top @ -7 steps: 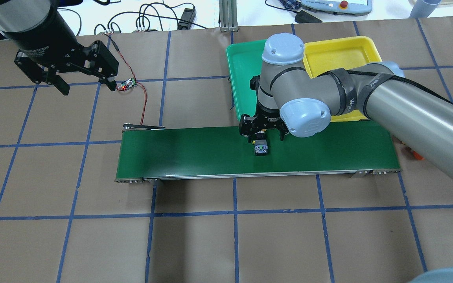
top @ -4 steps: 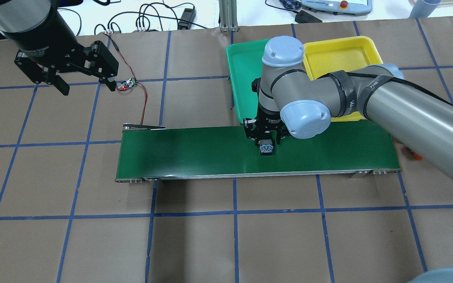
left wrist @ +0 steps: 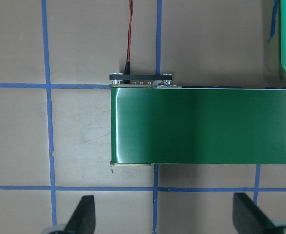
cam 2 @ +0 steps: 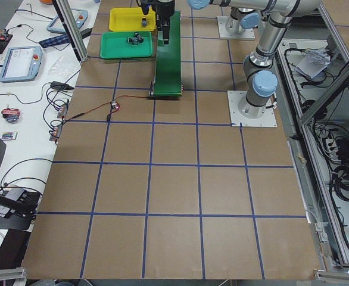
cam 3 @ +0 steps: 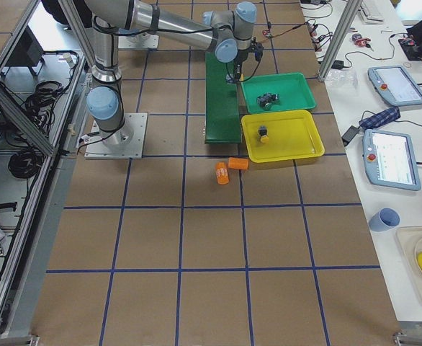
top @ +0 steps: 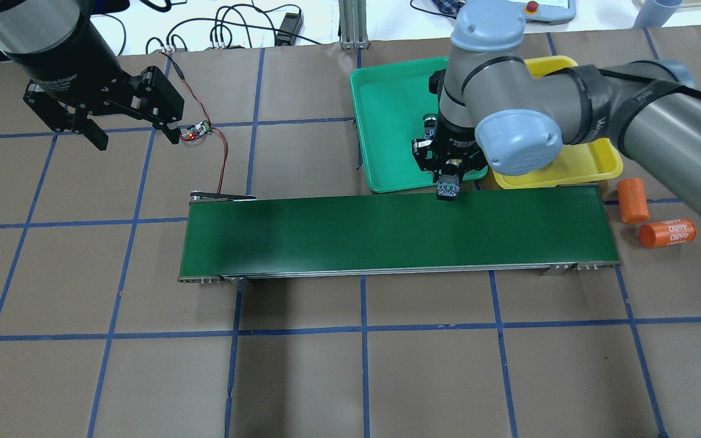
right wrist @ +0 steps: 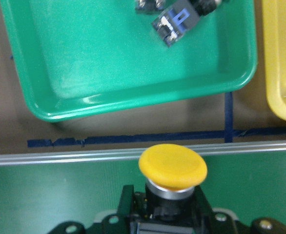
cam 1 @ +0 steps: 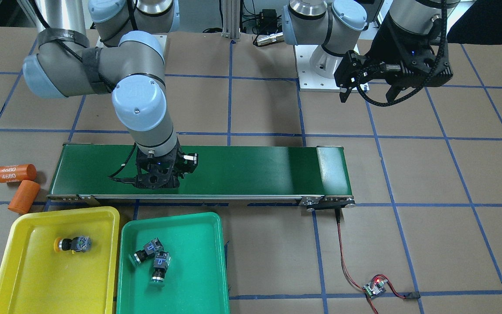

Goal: Sort buttons by color to trays
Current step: 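Carry the yellow-capped button into the yellow tray and open the right gripper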

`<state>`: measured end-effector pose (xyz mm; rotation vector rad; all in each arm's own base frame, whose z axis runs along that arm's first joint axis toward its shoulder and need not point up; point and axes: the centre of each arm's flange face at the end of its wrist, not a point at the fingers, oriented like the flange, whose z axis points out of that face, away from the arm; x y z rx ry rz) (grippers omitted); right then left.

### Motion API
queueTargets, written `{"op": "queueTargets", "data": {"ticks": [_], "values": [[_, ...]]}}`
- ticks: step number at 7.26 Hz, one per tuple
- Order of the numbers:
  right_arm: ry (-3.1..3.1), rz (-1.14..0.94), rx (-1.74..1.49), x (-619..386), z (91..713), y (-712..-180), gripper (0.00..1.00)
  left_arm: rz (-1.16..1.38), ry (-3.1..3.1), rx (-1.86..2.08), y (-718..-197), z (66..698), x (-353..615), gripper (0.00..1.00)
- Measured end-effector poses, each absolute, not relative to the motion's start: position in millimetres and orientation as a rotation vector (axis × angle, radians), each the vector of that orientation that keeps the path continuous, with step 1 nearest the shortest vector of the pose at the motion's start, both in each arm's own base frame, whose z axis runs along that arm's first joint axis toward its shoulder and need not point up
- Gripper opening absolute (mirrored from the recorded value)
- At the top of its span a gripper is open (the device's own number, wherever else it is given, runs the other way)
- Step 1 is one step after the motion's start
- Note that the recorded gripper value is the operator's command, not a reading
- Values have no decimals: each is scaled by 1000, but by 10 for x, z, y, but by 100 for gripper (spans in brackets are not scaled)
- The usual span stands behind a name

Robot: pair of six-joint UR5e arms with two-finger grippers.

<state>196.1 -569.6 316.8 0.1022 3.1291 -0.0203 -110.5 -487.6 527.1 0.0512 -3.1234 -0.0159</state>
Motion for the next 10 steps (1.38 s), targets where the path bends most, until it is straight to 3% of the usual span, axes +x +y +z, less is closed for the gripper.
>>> {"op": "queueTargets", "data": {"ticks": [3,6,7,10], "values": [[3150,-333,118,1228,3118,-6355,0,-7,-3123,51,-4881,5295,-1106,100],[3187,-396,11,915,2795,-6688,6,0,-3123,51,-4891,5294,-1105,100],[3193,-374,1,874,2686,-6715,13,2,-3123,52,-4895,5293,-1106,100],[3210,-293,-165,770,2437,-6718,56,11,-3122,65,-4918,5239,-1105,100]]}}
